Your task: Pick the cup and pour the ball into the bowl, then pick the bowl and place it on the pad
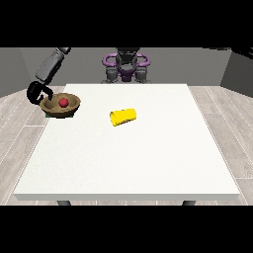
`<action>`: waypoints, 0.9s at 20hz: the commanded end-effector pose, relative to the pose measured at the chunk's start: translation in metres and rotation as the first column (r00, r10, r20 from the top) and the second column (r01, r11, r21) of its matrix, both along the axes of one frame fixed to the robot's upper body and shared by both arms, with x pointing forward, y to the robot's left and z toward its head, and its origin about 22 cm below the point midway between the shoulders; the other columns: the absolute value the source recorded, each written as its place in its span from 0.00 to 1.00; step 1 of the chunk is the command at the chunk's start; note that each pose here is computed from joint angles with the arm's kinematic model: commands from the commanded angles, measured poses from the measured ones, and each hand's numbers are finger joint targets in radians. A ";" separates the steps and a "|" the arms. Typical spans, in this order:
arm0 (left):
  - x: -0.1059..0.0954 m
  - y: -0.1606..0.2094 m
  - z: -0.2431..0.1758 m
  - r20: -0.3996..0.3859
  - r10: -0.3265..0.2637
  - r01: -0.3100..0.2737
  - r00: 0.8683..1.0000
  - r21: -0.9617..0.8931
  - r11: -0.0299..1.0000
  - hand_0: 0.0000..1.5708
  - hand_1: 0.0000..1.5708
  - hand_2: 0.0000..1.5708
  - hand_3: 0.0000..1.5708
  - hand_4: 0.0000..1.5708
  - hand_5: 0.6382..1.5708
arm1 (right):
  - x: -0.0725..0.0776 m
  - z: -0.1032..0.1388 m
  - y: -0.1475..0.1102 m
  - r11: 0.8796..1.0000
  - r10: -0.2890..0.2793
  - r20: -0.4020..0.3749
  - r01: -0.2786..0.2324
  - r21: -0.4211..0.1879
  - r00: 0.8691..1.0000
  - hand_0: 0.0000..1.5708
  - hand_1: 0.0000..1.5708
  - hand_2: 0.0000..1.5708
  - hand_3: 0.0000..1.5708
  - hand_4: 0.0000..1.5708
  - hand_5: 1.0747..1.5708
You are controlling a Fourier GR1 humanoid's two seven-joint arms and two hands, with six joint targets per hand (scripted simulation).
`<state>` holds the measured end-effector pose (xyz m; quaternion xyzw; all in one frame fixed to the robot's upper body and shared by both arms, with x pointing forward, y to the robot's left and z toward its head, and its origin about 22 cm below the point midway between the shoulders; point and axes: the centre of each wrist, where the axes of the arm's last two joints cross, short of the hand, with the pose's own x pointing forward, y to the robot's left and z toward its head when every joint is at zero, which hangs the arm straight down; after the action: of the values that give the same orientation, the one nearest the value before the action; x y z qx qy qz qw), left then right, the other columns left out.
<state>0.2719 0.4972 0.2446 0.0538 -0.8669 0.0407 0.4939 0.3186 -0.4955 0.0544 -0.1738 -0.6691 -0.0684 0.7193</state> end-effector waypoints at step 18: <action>0.027 -0.033 -0.041 -0.273 -0.079 0.056 0.959 -0.093 0.994 0.00 0.00 0.00 0.00 0.63 1.00 | 0.021 0.048 -0.003 0.999 0.018 -0.122 -0.012 0.051 0.992 0.00 0.00 0.00 0.00 0.42 0.32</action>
<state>0.2894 0.4757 0.2219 0.0099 -0.8220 0.0438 0.5677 0.3206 -0.5182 0.0955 -0.1806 -0.6047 -0.1046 0.7686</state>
